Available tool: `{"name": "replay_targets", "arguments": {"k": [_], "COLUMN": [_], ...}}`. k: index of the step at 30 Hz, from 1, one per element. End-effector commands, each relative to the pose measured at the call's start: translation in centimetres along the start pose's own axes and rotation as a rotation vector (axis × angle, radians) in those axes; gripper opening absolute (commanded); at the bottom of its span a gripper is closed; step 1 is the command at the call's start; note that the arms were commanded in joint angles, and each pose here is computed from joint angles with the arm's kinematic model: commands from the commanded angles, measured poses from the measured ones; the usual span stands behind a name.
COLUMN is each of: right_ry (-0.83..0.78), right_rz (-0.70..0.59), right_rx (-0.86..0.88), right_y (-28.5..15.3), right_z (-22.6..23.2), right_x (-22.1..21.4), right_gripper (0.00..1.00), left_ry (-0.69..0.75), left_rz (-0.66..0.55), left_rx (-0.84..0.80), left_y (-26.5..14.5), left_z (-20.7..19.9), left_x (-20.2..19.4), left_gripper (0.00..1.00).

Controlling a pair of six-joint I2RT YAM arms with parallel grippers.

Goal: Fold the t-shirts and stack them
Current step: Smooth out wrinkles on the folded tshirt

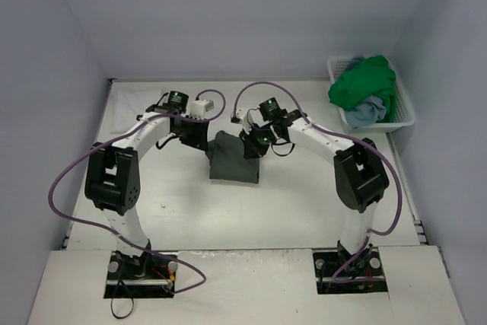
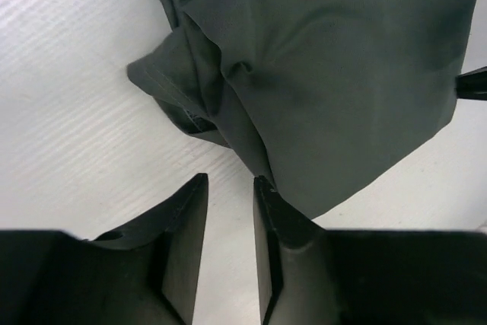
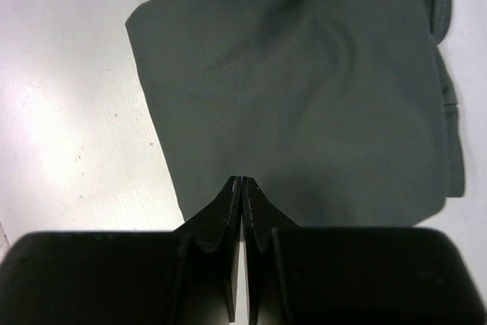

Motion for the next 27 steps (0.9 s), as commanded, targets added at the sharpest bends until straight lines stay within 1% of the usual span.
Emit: {"name": "replay_targets", "arguments": {"k": [1,3,5,6,10,11,12,18,21,27], "right_ry": [-0.017,-0.005,-0.002,0.004,0.005,0.005,0.004,0.006,0.016,0.020], "right_rz": [-0.034,-0.012,0.001,0.019,0.063,0.065,0.067,0.071,0.072,0.069], "right_rx": [0.048,0.058,0.069,0.069,0.056,0.060,0.062,0.034,0.027,0.025], "right_y": [1.0,1.9,2.6,3.3,4.8,5.0,5.2,5.1,5.0,4.7], "right_z": [0.6,0.6,0.8,0.7,0.6,0.7,0.7,0.2,0.0,0.0], "right_x": [0.8,0.2,-0.2,-0.7,-1.8,-2.0,-2.1,-2.2,-2.6,-2.8], "right_gripper": [0.00,0.00,0.00,0.00,0.00,0.00,0.00,0.00,0.00,0.00], "left_ry": [-0.046,-0.066,-0.085,-0.093,-0.124,-0.136,-0.143,-0.177,-0.211,-0.269], "left_rz": [-0.020,-0.015,0.001,0.007,0.034,0.043,0.046,0.053,0.048,0.049], "left_rx": [-0.119,-0.151,-0.194,-0.205,-0.236,-0.245,-0.245,-0.212,-0.190,-0.207], "left_y": [-0.3,0.1,0.5,0.6,1.0,1.2,1.1,1.4,1.7,3.2], "left_z": [-2.2,-2.5,-2.9,-3.0,-2.9,-2.8,-2.7,-1.2,-0.4,-0.1], "left_x": [0.6,0.4,0.0,-0.2,-1.1,-1.5,-1.7,-2.8,-2.9,-2.6], "left_gripper": [0.26,0.31,0.33,0.37,0.48,0.49,0.54,0.57,0.58,0.59]}}
Point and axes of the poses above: each gripper's point midway between its finger pads, its own y axis out along the fingers, its own z axis along the line the jaws close on, x = y × z, the point moved 2 cm from there along -y, back along the fingers
